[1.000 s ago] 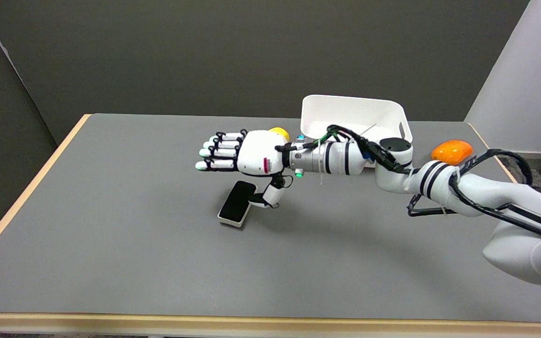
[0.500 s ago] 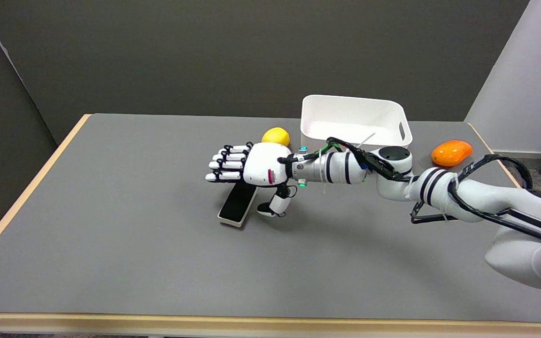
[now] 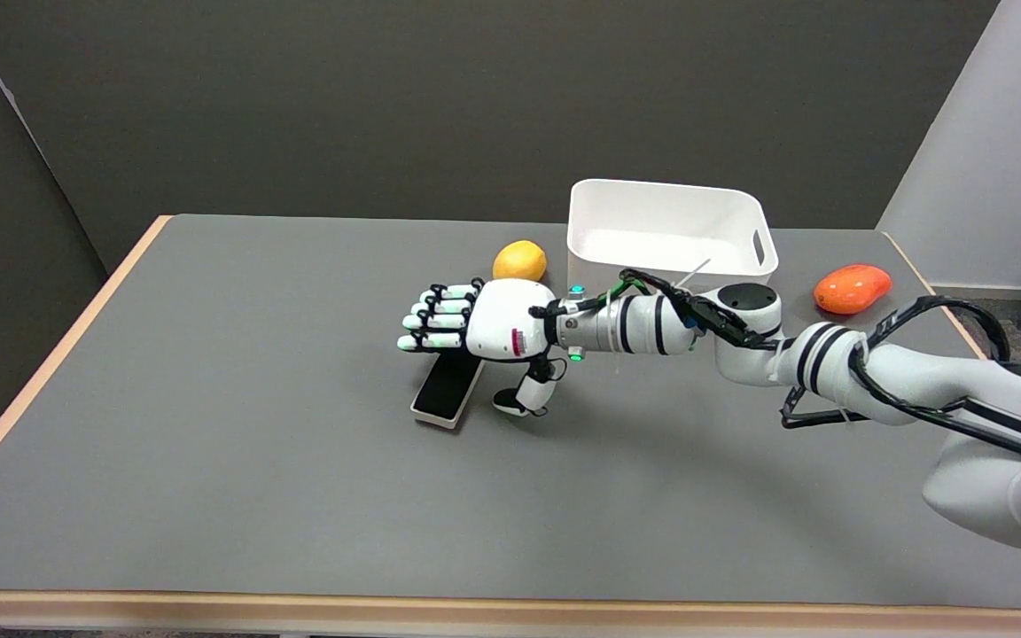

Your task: Pick up the blackboard eraser.

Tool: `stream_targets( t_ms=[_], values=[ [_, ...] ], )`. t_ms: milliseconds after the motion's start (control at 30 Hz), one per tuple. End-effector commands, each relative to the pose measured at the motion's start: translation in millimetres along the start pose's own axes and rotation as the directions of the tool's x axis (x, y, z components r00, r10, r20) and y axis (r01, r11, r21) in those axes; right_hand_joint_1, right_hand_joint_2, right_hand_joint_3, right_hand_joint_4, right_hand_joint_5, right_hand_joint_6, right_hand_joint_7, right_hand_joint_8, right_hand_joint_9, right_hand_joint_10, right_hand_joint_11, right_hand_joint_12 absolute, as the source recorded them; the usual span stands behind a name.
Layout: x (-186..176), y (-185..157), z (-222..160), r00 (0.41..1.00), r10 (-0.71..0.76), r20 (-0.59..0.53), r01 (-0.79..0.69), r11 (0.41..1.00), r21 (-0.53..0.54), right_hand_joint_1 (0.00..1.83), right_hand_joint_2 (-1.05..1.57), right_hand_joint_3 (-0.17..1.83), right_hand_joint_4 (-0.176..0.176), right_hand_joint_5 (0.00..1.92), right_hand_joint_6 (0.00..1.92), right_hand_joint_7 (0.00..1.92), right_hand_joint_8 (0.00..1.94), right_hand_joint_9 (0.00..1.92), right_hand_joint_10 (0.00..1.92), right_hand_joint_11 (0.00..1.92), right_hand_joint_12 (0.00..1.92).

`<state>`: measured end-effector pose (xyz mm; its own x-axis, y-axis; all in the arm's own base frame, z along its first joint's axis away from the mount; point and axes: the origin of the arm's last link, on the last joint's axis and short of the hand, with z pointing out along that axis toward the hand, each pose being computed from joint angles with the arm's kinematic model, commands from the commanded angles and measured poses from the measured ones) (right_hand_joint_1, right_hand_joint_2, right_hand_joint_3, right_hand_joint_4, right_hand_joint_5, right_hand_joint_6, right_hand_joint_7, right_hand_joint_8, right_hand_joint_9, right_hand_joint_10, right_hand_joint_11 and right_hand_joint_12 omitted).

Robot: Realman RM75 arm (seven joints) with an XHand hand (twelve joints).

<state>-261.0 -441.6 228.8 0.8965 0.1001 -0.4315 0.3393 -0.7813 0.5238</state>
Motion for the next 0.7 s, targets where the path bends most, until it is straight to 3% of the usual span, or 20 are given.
stream_targets(
  t_ms=[33, 500, 600, 667, 700],
  values=[
    [-4.0, -5.9, 3.7, 1.000, 0.009, 0.007, -0.009, 1.000, 0.005, 0.78, 0.61, 0.93, 0.026, 0.00, 0.00, 0.00, 0.00, 0.00, 0.09, 0.00, 0.19],
    [1.7, -10.5, 19.7, 1.000, 0.022, -0.006, -0.022, 1.000, 0.009, 0.73, 0.65, 0.94, 0.029, 0.00, 0.00, 0.00, 0.00, 0.00, 0.16, 0.00, 0.19],
    [1.7, -10.6, 22.0, 1.000, 0.024, -0.004, -0.024, 1.000, 0.008, 0.69, 0.76, 0.98, 0.028, 0.00, 0.01, 0.00, 0.01, 0.00, 0.21, 0.00, 0.19],
    [1.6, -9.8, 23.2, 1.000, 0.025, -0.001, -0.025, 1.000, 0.001, 0.83, 0.79, 1.03, 0.032, 0.02, 0.11, 0.00, 0.13, 0.00, 0.26, 0.00, 0.23],
    [1.5, -9.6, 23.7, 1.000, 0.026, 0.000, -0.026, 1.000, -0.002, 0.75, 0.82, 0.99, 0.042, 0.02, 0.20, 0.02, 0.18, 0.00, 0.31, 0.00, 0.24]
  ],
)
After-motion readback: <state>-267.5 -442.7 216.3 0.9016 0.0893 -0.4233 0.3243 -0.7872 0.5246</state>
